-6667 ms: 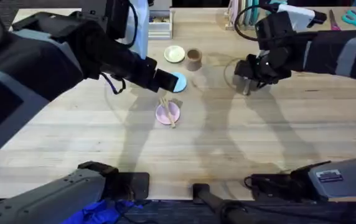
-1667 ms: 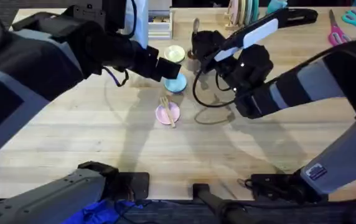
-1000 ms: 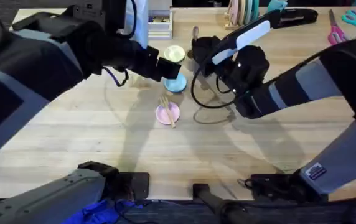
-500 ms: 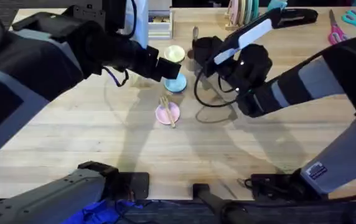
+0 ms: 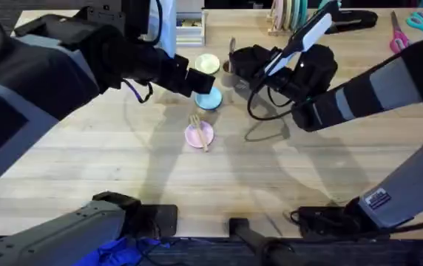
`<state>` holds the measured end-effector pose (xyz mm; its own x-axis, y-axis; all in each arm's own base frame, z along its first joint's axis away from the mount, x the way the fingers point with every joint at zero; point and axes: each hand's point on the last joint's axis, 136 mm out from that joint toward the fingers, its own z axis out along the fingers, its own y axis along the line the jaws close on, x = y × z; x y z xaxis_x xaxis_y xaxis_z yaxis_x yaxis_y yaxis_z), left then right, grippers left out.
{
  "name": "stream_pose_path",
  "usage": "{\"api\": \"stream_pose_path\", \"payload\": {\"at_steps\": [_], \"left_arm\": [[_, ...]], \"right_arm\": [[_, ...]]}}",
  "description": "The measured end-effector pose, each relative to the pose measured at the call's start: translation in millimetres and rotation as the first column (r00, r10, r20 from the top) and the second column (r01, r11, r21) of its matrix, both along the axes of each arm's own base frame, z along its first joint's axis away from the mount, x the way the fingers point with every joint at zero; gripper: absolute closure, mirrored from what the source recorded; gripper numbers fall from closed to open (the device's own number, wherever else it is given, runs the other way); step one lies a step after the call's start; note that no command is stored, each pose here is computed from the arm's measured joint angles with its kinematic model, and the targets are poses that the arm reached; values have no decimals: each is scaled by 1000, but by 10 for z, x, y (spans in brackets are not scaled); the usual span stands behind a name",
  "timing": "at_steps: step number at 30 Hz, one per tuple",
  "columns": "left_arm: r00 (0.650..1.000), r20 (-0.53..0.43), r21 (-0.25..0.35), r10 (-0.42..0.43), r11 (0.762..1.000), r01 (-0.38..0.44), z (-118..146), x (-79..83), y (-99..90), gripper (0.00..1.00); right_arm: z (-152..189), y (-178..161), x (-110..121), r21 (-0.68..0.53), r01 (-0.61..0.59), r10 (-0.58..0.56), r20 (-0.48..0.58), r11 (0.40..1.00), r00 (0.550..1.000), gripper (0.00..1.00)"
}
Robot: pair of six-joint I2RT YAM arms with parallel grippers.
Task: Pick up a utensil and set it on the pink plate, then put the other utensil in the container.
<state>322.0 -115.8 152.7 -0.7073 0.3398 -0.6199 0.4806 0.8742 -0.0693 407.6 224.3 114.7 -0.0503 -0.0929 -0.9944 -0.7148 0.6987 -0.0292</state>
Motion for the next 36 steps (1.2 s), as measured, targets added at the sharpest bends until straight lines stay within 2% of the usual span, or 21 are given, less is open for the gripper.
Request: {"api": "stream_pose_path", "payload": {"at_steps": [12,18,23,30,31,36], "left_arm": [[1000,-1,0,0,1000,0,-3,-2,1,9],[998,-62,15,0,1000,1,-89,-122,30,9],[998,-63,16,0,1000,1,-90,-125,30,9],[998,-63,16,0,1000,1,-90,-126,31,9],[998,-63,16,0,1000,1,-90,-125,31,9],[998,-63,16,0,1000,1,-91,-125,30,9]], "right_arm": [[-121,35,-52,-35,-37,35,-34,999,999,969],[-177,31,-61,-45,-38,35,-55,998,998,957],[-181,26,-57,-46,-34,32,-56,998,998,812],[-182,26,-57,-47,-34,32,-56,998,998,783],[-182,26,-57,-47,-34,32,-57,998,998,742],[-111,29,-43,-39,-32,31,-24,999,999,48]]}}
